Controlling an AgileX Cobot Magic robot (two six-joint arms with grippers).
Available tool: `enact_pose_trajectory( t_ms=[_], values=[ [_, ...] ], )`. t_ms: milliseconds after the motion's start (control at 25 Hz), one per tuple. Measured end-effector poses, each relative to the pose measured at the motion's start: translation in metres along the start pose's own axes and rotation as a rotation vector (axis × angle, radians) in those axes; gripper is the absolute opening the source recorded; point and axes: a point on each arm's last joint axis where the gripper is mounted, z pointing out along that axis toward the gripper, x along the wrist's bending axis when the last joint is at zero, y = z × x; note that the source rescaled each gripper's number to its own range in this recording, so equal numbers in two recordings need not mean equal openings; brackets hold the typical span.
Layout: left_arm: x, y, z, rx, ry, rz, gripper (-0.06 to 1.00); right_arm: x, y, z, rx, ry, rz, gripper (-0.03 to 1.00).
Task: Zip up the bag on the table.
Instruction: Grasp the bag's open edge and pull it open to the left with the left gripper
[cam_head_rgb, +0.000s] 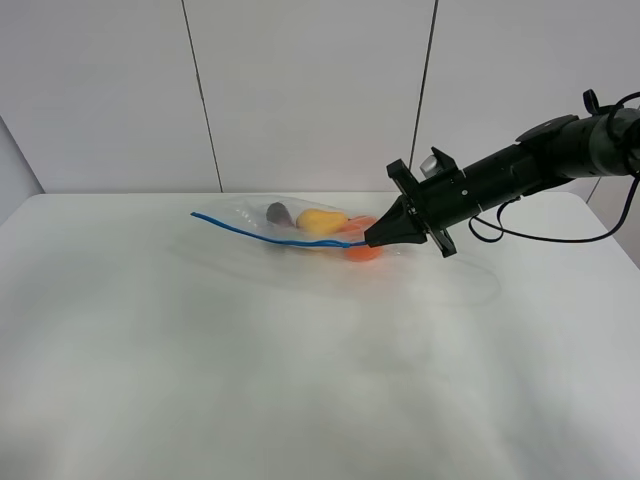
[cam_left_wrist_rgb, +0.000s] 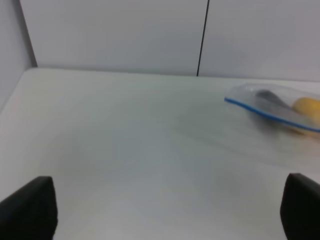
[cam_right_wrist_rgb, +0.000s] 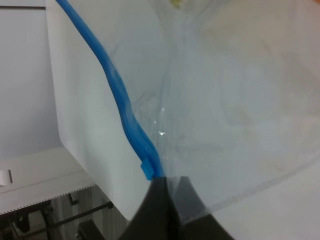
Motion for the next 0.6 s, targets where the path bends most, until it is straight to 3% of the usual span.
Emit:
enact_pose_trajectory(
  t_ms=[80,200,320,440,520,600],
  values=[
    [0.001,0.022,0.021,0.051,-0.002,0.057,1.00,0.000,0.000,0.000,0.000,0.000,0.000,0.00],
    [0.002,0.047,0.058,0.086,-0.009,0.230,1.00,0.000,0.000,0.000,0.000,0.000,0.000,0.00],
    [0.004,0.060,0.099,0.081,-0.019,0.525,1.00,0.000,0.000,0.000,0.000,0.000,0.000,0.00],
    [0.004,0.065,0.138,0.059,-0.023,0.913,1.00,0.000,0.000,0.000,0.000,0.000,0.000,0.00],
    [0.004,0.066,0.162,0.033,-0.028,1.072,1.00,0.000,0.000,0.000,0.000,0.000,0.000,0.00],
    [0.002,0.064,0.186,0.009,-0.045,1.115,1.00,0.000,0.000,0.000,0.000,0.000,0.000,0.00]
  ],
)
